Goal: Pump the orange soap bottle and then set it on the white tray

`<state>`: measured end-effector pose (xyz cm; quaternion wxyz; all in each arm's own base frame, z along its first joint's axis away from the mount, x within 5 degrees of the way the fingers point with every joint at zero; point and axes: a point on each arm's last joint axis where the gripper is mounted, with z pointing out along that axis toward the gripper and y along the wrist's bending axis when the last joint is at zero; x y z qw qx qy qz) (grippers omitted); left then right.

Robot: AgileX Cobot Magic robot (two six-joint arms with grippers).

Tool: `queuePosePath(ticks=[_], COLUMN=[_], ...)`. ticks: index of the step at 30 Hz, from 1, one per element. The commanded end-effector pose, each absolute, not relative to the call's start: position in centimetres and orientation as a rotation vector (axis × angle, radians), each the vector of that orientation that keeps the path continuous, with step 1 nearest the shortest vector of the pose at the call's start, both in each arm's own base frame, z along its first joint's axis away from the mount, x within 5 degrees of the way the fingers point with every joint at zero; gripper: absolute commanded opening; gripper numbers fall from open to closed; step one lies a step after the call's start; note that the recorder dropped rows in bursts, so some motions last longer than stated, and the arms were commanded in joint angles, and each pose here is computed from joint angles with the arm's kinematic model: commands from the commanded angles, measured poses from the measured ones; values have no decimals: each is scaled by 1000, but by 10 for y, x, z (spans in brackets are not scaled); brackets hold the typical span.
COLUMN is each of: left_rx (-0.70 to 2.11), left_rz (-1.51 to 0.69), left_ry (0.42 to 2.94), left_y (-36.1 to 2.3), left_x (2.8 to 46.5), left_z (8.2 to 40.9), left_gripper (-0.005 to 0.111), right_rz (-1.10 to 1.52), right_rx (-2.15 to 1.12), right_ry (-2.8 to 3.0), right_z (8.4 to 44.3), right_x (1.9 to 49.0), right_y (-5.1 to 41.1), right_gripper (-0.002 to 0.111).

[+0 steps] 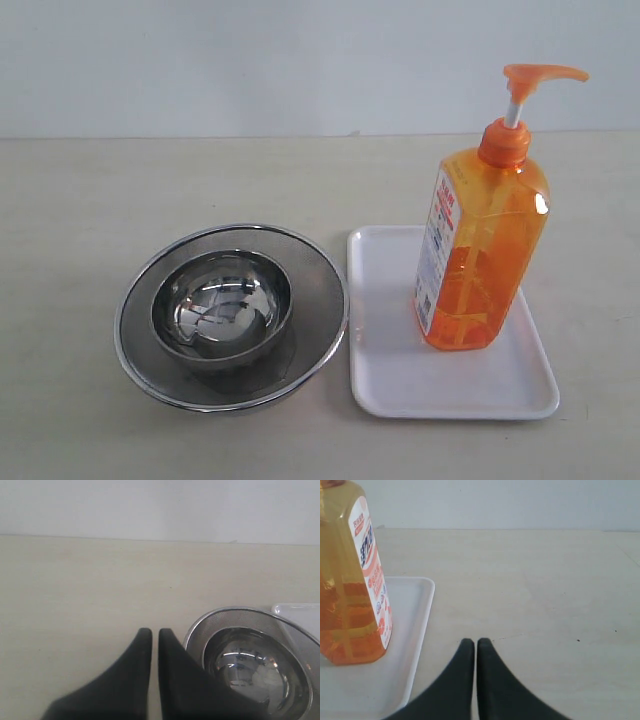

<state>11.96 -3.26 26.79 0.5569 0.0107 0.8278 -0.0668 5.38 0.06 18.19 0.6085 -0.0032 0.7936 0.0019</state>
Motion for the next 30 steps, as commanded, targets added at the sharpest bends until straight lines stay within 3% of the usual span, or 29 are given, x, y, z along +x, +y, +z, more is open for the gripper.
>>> queuePosePath(ticks=[1,8,22,30], left_rx=[10,-56,-61,-241], left_rz=[-163,-320,-386,-671], left_ry=[1934,1761,1475,1376], left_y=[-30,-22,-15,-17], left_x=[117,102,59,53], left_z=[270,273,219,226], left_gripper=[5,5,5,5], right_rz=[8,8,8,8], right_rx=[-4,-4,-4,-4], right_ry=[1818,1818,1818,1818], right_z=[183,183,183,183], right_x=[54,54,54,54], right_y=[1,1,1,1], right_gripper=[0,0,0,0])
